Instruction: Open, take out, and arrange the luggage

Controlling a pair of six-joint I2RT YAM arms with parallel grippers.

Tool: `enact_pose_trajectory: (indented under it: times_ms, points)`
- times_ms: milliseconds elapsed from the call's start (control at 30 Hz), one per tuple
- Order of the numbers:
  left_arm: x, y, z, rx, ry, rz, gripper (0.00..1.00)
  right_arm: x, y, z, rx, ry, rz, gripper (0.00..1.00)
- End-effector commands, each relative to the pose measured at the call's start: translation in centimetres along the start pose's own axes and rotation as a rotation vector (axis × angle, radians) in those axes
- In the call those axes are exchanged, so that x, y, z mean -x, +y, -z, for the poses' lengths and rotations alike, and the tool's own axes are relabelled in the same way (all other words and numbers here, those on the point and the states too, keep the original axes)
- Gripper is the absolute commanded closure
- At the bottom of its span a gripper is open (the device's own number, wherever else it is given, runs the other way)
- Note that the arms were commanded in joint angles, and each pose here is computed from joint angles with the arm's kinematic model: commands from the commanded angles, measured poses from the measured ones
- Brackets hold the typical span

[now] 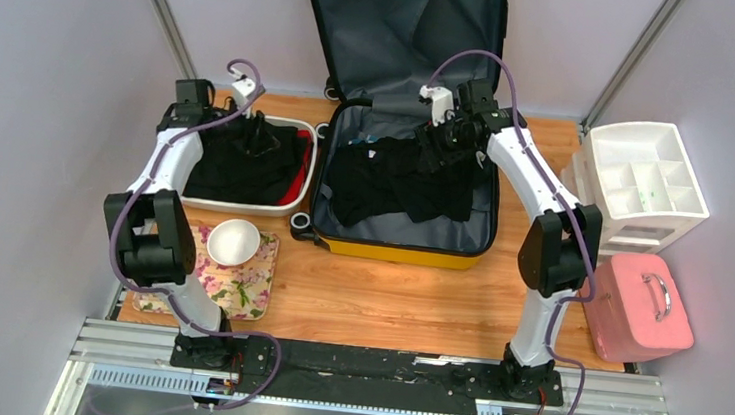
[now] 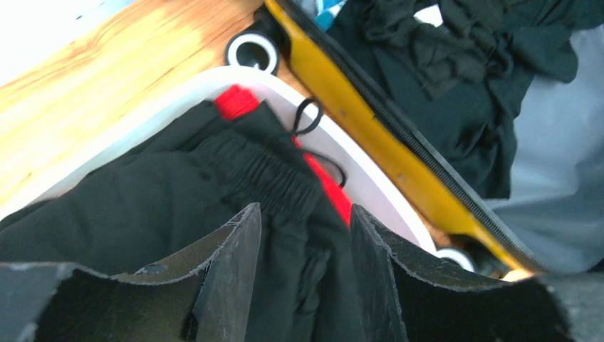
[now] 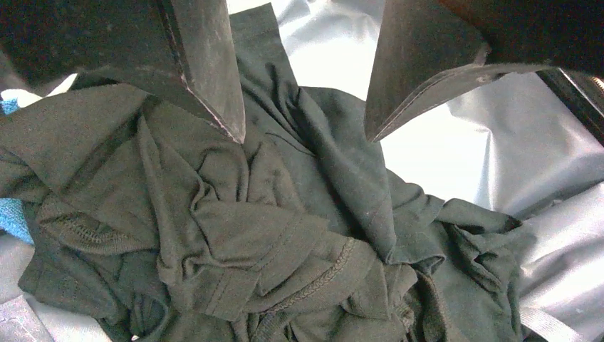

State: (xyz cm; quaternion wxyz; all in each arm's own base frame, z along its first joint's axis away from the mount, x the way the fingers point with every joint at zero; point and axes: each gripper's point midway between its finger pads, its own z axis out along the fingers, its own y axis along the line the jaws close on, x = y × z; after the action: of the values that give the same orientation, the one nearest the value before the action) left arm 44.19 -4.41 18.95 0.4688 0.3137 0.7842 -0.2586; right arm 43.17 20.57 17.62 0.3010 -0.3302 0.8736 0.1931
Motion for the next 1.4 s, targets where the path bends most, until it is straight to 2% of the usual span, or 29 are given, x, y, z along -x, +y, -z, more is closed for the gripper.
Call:
enact_pose_trajectory:
  times_ms: [0, 133, 233, 400, 433, 500, 533, 600, 733, 800, 933, 1033, 1100, 1167, 1233, 1300, 1367]
  points:
    - [3.5, -2.4, -1.5, 0.082, -0.036, 0.043, 0.43, 2.2, 0.8, -0.1, 0.007, -0.05, 0.032, 0.35]
    - [3.8, -3.3, -2.5, 0.083, -0.109, 0.291, 0.43, 3.7, 2.6, -1.8, 0.013, -0.095, 0.066, 0.33]
    - [3.6, -3.7, -2.8, 0.076, -0.143, 0.396, 0.43, 5.5, 4.0, -3.3, 0.028, -0.128, 0.06, 0.34]
    - [2.7, -4.5, -3.2, 0.057, -0.125, 0.432, 0.43, 6.7, 4.6, -6.3, 0.001, -0.125, 0.091, 0.39]
    - [2.5, -4.7, -3.3, 0.057, -0.12, 0.424, 0.43, 6.8, 4.7, -6.4, -0.004, -0.123, 0.095, 0.49]
    - [2.5, -4.7, -3.1, 0.063, -0.12, 0.416, 0.43, 6.0, 4.9, -6.9, 0.005, -0.095, 0.101, 0.61]
    - [2.3, -4.7, -3.1, 0.064, -0.114, 0.405, 0.43, 4.3, 5.0, -7.4, 0.017, -0.049, 0.09, 0.7]
    - [2.4, -4.9, -2.8, 0.066, -0.114, 0.381, 0.43, 3.0, 5.9, -6.6, 0.058, -0.026, 0.088, 0.75]
    - [2.5, -5.2, -2.6, 0.06, -0.121, 0.36, 0.43, -2.4, 7.9, -7.0, 0.153, 0.094, 0.028, 0.68]
    - [2.5, -5.4, -2.5, 0.05, -0.12, 0.357, 0.43, -4.5, 9.4, -6.8, 0.233, 0.155, 0.011, 0.7]
    - [2.4, -5.7, -2.6, 0.029, -0.116, 0.35, 0.43, -5.7, 11.9, -4.5, 0.359, 0.198, 0.065, 0.72]
    - [2.5, -6.0, -2.6, 0.009, -0.119, 0.343, 0.43, -3.1, 12.4, -2.5, 0.393, 0.128, 0.125, 0.71]
    - [2.5, -6.1, -2.5, 0.009, -0.12, 0.344, 0.43, 0.0, 12.2, -1.5, 0.405, 0.033, 0.096, 0.68]
    - [2.4, -6.2, -2.5, 0.01, -0.12, 0.341, 0.43, 3.5, 11.2, -0.7, 0.374, -0.067, 0.077, 0.54]
    - [2.4, -6.2, -2.5, 0.011, -0.12, 0.341, 0.42, 6.7, 9.6, -1.0, 0.28, -0.16, 0.029, 0.45]
    - [2.6, -6.1, -2.4, 0.018, -0.124, 0.334, 0.42, 8.9, 7.5, -1.7, 0.164, -0.238, 0.016, 0.44]
    - [2.6, -6.0, -2.3, 0.031, -0.126, 0.33, 0.41, 9.4, 6.3, -2.9, 0.086, -0.255, -0.035, 0.35]
